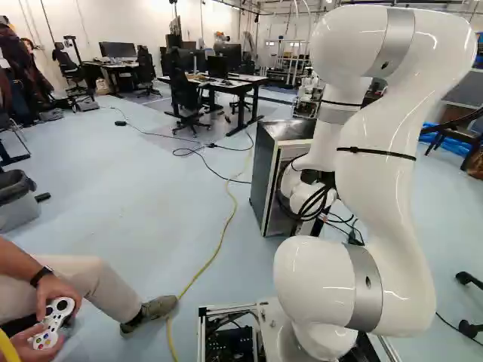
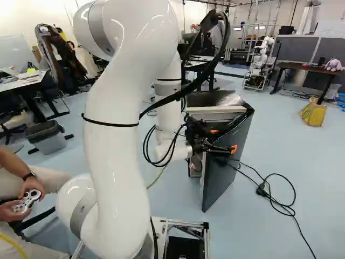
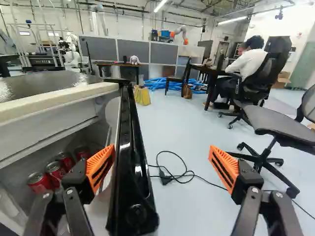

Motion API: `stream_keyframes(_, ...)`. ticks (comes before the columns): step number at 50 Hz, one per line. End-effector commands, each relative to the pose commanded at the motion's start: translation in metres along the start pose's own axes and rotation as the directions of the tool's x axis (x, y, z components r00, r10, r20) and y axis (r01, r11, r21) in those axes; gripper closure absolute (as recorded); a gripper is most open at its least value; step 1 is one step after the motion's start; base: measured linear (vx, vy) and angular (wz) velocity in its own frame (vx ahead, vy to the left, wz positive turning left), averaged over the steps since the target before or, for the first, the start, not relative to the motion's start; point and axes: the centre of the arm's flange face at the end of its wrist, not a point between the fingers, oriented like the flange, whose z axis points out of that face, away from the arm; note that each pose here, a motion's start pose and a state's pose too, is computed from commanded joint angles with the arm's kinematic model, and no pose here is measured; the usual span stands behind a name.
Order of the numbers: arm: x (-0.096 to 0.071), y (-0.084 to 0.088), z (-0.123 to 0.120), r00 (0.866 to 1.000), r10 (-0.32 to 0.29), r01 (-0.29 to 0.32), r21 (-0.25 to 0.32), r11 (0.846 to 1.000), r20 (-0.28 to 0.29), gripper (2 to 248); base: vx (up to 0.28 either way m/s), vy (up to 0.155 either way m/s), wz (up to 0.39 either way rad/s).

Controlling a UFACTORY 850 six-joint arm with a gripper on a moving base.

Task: Grab a drink from the fridge

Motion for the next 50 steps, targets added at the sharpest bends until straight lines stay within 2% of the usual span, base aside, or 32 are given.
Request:
stream_keyframes(28,0.000,0.043,-0.002,1.000,0.002,0.000,-0.094,0.996,0.022,3,0.000,0.000,0.000)
stream_keyframes(50,0.000,0.074,0.006,0.999,0.014,-0.008,-0.182,0.983,0.030,3,0.000,0.000,0.000)
